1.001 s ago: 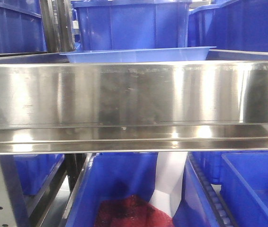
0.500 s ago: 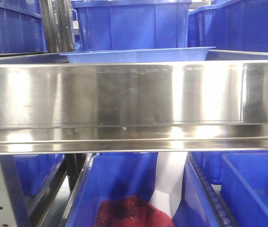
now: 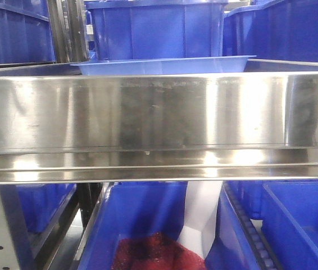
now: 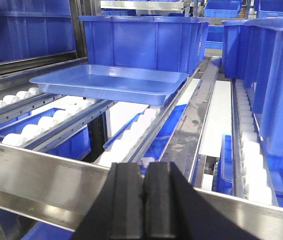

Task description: Grab blue tray and place on right shelf

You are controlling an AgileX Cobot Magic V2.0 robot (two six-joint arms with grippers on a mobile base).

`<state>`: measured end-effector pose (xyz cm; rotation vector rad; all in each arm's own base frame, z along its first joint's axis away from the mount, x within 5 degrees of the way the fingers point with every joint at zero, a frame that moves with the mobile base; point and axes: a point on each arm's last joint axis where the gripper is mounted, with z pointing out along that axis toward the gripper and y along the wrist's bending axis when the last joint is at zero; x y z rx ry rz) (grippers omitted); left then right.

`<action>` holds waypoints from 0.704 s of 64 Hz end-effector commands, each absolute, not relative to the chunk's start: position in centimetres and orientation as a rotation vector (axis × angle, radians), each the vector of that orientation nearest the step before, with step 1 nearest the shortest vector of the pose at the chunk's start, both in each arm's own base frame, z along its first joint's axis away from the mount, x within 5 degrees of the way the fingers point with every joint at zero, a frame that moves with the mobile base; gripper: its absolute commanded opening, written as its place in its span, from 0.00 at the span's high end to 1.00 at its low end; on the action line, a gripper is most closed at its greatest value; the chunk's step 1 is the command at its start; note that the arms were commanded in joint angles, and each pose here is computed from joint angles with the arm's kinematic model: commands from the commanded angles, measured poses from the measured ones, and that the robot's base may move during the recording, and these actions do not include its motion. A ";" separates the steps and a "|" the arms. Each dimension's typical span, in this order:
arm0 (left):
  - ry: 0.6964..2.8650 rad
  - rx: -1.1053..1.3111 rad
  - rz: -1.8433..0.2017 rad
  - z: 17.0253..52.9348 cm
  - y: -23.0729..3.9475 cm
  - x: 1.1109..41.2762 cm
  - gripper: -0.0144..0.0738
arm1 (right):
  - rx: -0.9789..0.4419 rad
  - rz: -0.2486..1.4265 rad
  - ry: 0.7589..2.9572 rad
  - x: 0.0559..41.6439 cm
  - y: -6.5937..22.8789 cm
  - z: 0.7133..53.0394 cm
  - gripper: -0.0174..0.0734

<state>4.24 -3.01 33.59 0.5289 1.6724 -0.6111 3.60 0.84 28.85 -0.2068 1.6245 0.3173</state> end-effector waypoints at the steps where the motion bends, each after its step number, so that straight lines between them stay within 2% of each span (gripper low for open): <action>1: 1.563 0.525 -0.649 35.1 -3.2 4.1 0.89 | -0.217 0.310 1.510 3.5 0.8 30.5 0.75; 20: 1.596 0.554 -0.700 34.6 -3.1 3.3 0.89 | -0.217 0.310 1.510 3.5 0.8 30.5 0.75; 28: 1.560 0.542 -0.604 33.0 -2.6 2.6 0.89 | -0.217 0.310 1.510 3.5 0.8 30.5 0.75; 37: 1.481 0.355 -0.459 30.4 -1.6 2.3 0.89 | -0.217 0.310 1.510 3.5 0.8 30.5 0.75; 45: 1.495 0.216 -0.320 27.2 -1.3 3.1 0.89 | -0.217 0.310 1.510 3.5 0.8 30.5 0.75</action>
